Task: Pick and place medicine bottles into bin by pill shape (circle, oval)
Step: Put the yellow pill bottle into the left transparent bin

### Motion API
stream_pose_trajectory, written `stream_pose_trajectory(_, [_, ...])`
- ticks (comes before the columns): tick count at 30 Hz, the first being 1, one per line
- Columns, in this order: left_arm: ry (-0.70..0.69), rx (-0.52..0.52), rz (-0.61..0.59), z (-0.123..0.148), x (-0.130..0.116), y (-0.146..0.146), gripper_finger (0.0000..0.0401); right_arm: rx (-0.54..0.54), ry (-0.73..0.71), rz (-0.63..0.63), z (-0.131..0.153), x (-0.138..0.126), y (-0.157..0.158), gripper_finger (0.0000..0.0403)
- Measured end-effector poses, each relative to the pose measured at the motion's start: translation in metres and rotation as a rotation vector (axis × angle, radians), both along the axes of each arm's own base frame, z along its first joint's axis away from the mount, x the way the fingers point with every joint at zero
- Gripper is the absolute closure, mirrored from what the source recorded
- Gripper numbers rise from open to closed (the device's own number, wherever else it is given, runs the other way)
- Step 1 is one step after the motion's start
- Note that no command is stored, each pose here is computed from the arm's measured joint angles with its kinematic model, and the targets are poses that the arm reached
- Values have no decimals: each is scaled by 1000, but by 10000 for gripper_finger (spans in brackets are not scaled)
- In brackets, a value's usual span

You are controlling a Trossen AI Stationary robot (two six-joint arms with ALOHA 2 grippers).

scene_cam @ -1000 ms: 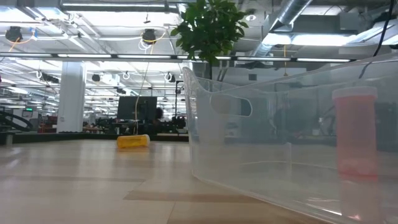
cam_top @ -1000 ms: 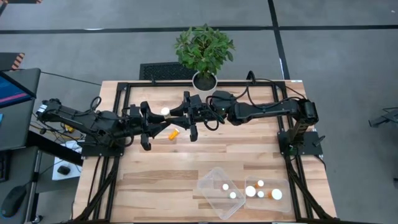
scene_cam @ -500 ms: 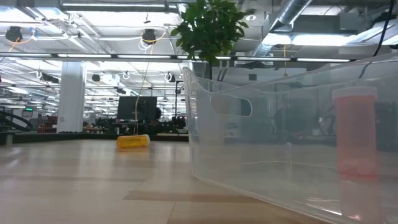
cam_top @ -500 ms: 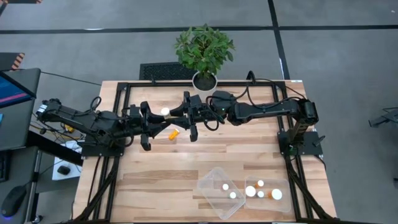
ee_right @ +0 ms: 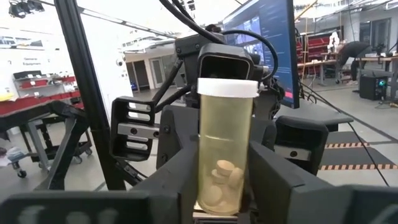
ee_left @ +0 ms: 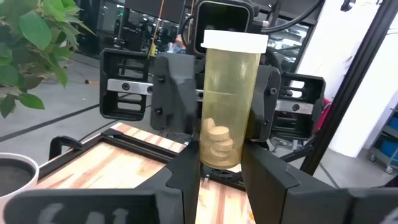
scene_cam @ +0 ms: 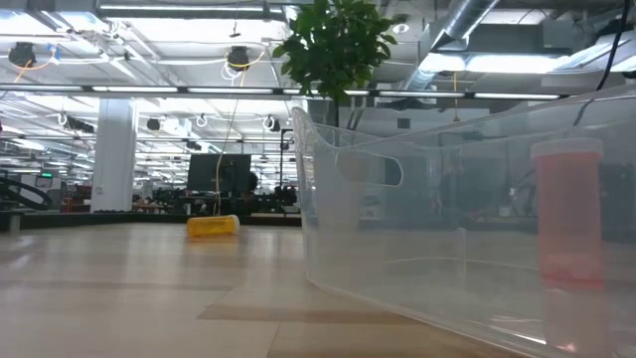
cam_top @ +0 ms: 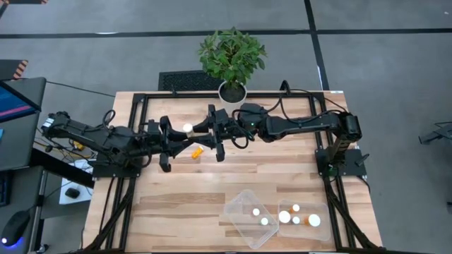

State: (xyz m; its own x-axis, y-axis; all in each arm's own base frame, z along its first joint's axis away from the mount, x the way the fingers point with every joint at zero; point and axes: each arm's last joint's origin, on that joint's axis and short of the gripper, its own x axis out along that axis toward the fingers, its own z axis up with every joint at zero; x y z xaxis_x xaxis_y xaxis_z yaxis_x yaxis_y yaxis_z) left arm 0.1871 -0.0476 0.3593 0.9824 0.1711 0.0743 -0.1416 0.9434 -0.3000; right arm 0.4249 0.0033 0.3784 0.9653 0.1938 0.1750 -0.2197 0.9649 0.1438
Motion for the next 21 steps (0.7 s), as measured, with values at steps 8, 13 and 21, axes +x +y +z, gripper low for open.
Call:
stream_pose_trajectory(8, [-2,-1,-17,0,-1,-4,307,0,10,2,-1,0,0,185])
stream_pose_trajectory(13, [4,-1,-30,0,-2,-6,307,-8,49,10,0,-3,-3,173])
stream_pose_trajectory(21, [62,-38,-65,-7,-3,-11,307,-47,222,44,10,-29,-5,175])
